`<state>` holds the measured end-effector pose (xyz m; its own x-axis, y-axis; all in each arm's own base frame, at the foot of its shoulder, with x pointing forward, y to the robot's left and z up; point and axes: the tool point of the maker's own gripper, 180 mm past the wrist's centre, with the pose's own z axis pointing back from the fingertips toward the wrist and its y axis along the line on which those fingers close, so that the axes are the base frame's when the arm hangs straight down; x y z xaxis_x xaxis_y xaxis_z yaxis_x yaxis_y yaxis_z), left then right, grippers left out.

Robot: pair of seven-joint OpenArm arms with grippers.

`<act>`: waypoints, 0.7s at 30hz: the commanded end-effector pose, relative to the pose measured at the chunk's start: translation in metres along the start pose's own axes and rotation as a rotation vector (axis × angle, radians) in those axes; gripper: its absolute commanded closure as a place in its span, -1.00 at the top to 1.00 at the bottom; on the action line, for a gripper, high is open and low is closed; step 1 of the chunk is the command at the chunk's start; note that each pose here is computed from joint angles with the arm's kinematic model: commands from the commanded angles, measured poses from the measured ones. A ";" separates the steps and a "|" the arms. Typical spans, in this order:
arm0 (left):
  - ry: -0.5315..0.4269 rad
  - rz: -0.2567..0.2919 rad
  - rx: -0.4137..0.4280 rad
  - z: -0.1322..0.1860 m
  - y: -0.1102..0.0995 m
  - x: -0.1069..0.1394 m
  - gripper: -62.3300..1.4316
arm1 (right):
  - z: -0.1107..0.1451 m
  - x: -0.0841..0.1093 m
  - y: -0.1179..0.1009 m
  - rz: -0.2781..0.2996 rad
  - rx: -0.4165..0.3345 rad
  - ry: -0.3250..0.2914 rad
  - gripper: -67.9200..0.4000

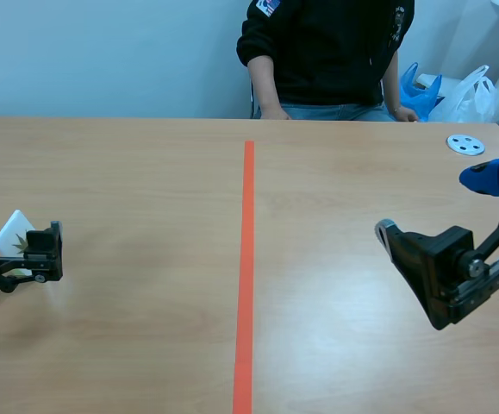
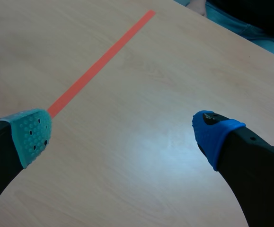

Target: Sort the leaf by its shape. The table is split by an orange tape line. A compound leaf with several leaflets goes to the left side, a simple leaf with one blade goes to the right side. Return to the home posture when a red brick is placed on the table.

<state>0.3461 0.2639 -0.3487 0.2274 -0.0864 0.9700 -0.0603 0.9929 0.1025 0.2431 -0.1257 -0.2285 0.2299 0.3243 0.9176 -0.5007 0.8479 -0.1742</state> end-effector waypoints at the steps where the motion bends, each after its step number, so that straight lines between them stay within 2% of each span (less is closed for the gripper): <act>1: -0.078 -0.017 -0.020 -0.001 -0.003 0.029 1.00 | 0.000 0.008 -0.005 0.012 -0.011 -0.027 0.82; 6: -0.186 -0.070 -0.103 0.018 -0.021 0.073 1.00 | 0.000 0.008 -0.005 0.012 -0.011 -0.027 0.82; 11: -0.308 -0.107 -0.234 0.054 -0.059 0.122 1.00 | 0.000 0.008 -0.005 0.012 -0.011 -0.027 0.82; 16: -0.395 -0.100 -0.387 0.096 -0.101 0.157 1.00 | 0.000 0.008 -0.005 0.012 -0.011 -0.027 0.82; 21: -0.417 -0.076 -0.513 0.126 -0.129 0.170 1.00 | 0.000 0.009 -0.005 0.012 -0.011 -0.032 0.82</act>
<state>0.2693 0.1074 -0.1662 -0.1911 -0.0791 0.9784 0.4335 0.8875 0.1564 0.2431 -0.1257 -0.2284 0.2293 0.3240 0.9179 -0.5007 0.8479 -0.1742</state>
